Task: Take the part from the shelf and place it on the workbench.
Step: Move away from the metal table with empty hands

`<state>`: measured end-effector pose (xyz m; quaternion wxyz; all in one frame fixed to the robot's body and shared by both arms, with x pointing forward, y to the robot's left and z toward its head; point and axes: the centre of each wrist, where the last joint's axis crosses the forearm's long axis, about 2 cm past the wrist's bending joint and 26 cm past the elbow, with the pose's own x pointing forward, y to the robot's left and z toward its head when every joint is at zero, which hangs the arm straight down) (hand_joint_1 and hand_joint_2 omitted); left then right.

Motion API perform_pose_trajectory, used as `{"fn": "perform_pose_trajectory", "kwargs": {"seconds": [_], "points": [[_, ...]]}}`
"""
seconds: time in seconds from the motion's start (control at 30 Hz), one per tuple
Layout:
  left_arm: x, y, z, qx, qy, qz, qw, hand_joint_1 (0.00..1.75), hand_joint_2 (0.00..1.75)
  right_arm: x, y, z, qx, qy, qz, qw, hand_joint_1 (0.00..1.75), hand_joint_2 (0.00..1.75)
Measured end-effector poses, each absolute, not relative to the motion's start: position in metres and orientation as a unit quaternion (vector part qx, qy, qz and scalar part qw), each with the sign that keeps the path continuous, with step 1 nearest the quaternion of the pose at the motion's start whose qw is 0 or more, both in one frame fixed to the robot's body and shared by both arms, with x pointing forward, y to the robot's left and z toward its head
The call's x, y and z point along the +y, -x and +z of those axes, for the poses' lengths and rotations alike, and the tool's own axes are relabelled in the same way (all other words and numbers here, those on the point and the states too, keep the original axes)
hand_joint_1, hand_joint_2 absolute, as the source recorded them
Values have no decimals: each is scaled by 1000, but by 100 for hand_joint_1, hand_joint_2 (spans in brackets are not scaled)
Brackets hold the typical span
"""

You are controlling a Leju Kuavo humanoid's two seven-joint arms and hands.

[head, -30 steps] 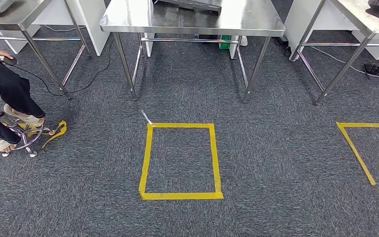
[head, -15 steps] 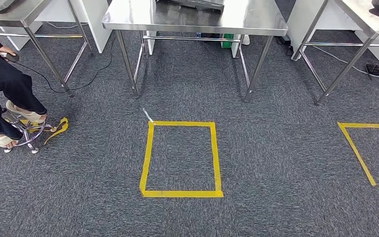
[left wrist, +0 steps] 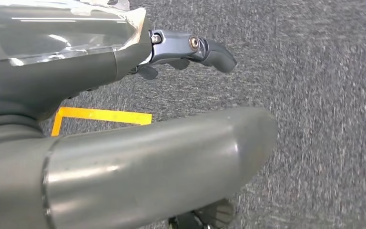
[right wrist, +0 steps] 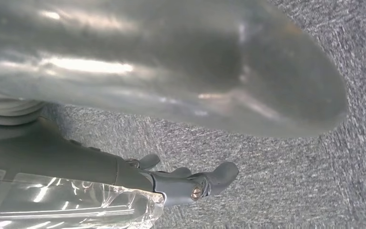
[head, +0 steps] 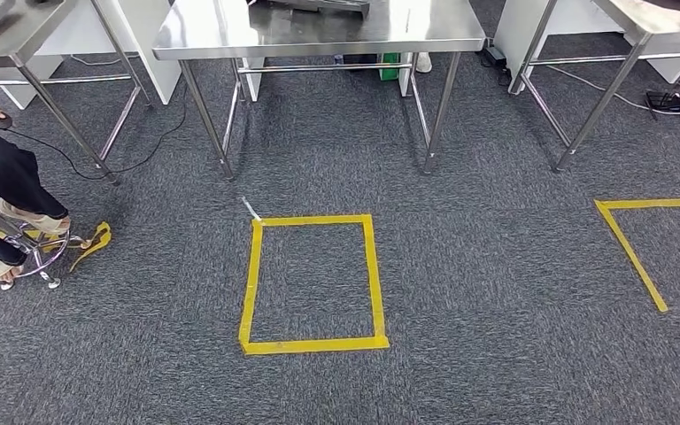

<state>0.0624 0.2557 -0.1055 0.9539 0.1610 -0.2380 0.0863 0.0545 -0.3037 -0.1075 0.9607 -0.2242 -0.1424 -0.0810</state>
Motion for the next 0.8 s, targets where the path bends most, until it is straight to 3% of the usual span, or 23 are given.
{"fn": "perform_pose_trajectory", "kwargs": {"seconds": [0.8], "points": [[254, -64, -105, -237, -161, 88, 954, 0, 0, -306, -58, -107, -146, 227, -88, 959, 0, 0]]}}
